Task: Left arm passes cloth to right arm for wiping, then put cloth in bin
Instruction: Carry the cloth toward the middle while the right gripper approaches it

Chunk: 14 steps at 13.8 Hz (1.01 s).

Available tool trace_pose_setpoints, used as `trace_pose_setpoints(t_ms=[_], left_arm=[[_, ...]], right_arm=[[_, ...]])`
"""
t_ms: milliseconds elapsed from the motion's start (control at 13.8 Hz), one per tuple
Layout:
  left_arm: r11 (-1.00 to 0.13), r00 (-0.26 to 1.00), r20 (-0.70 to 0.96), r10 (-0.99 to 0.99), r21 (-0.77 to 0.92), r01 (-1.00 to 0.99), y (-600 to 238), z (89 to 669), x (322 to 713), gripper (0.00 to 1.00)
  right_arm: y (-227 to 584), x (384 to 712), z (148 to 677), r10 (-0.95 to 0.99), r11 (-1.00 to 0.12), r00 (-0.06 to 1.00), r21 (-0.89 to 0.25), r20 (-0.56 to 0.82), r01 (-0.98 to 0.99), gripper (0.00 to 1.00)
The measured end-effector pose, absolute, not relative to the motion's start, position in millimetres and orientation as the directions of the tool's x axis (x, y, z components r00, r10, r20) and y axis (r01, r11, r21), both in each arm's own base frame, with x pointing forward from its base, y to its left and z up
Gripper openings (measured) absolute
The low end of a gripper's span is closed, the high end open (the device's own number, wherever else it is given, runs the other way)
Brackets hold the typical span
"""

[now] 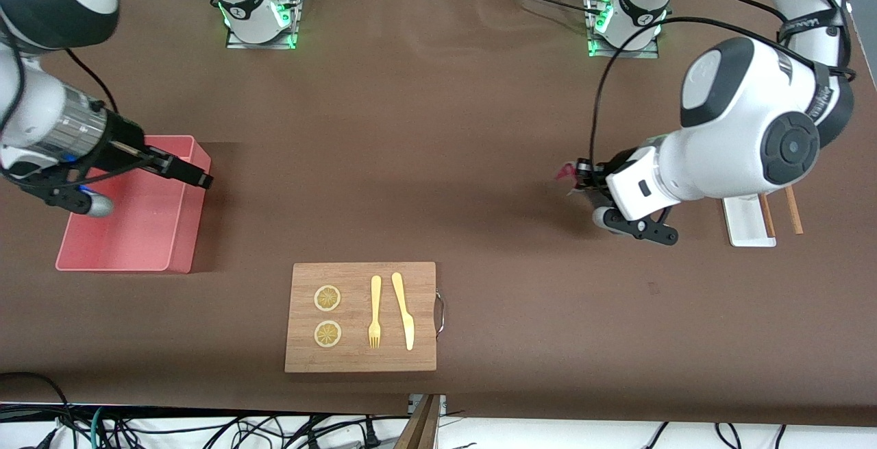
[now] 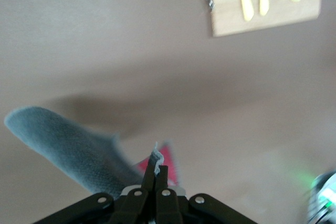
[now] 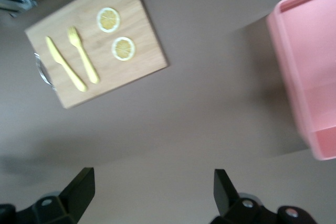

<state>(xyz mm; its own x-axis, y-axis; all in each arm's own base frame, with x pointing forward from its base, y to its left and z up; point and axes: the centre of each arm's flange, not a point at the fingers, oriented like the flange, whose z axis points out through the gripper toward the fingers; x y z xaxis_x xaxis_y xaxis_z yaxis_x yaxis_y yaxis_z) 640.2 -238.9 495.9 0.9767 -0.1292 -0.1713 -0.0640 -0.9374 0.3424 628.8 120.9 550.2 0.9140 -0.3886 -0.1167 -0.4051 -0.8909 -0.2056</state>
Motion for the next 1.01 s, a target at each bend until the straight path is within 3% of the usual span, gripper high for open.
trace_pose_setpoints(t_ms=[361,795,1012], left_arm=[[-0.898,0.976,-0.144,0.162,0.389,0.206,-326,495,636,0.03],[-0.755,0.919,-0.115,0.376,0.536,0.376,-423,489,620,0.03],[-0.677,0.873,-0.147,0.464,0.577,0.457,-447,483,615,0.03]], right_arm=[[182,641,523,-0.507,-0.815,0.852,-0.247,-0.13,-0.523,1.0],[260,637,485,-0.627,-0.722,0.758,-0.234,-0.178,-0.651,1.0],[280,635,465,-0.649,-0.675,0.713,-0.23,-0.265,-0.701,1.0]])
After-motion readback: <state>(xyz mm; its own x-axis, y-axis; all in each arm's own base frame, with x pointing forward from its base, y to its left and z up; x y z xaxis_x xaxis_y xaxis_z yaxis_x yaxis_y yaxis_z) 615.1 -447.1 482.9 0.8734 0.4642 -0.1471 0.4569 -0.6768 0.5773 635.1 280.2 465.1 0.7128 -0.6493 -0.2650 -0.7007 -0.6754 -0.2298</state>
